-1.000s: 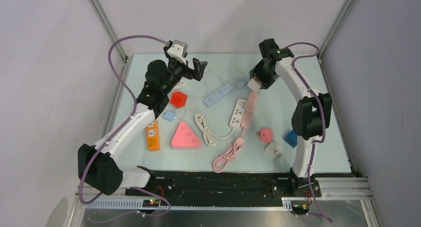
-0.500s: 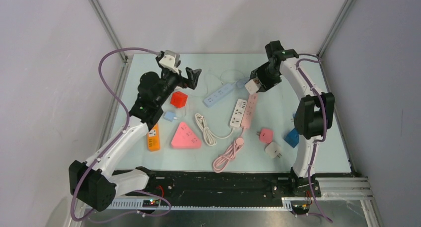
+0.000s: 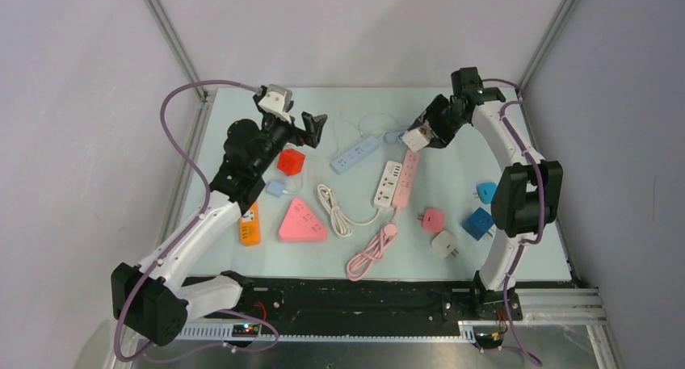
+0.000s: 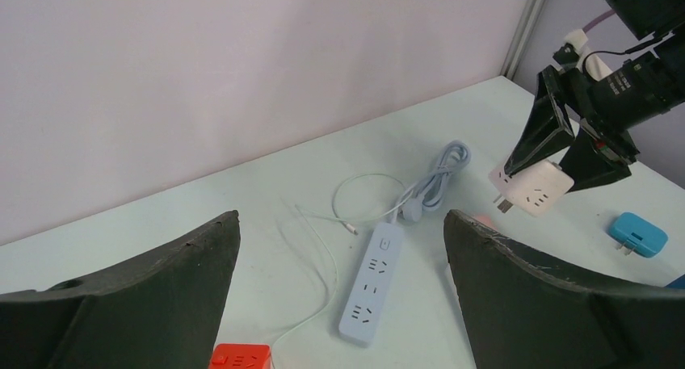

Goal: Insert the plug
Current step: Insert the plug into the socket.

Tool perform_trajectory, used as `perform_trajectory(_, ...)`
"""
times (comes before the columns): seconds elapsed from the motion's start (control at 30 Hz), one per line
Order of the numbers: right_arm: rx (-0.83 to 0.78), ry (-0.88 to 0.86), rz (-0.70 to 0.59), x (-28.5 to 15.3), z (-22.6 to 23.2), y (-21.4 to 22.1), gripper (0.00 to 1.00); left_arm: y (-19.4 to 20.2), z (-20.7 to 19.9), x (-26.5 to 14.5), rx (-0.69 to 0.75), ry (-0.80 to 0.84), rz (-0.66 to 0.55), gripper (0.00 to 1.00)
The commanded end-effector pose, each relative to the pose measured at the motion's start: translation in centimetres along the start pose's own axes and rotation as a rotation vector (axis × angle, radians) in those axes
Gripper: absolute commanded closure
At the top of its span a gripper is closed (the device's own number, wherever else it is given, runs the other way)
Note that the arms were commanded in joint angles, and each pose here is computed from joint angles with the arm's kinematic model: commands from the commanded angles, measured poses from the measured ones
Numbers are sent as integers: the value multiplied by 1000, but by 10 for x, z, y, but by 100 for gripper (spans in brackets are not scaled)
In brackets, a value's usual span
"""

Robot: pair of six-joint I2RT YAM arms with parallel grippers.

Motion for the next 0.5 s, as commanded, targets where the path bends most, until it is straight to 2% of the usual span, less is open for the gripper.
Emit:
perform_trajectory(0.0,-211,-50,-48,-21,13,-5,100,-12,1,-8,-1,-1,-57,0)
perform_trajectory(0.27,-405,65,-103,-5,6,-15,100,-10,1,-10,10,0,-56,0)
perform_trajectory(0.47,-491,130,-123,14,6,-12,100,-5,-1,-10,6,8,-46,0)
Point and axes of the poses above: each gripper's point midway between its finger pads, its own x axis out along the fingers, its own z axis along the line the jaws close on, y = z × x, the point moved 7 cm from there along -x, back along the fingers, and after that the axes turned 6 degrees about x, right-handed, at the moved point
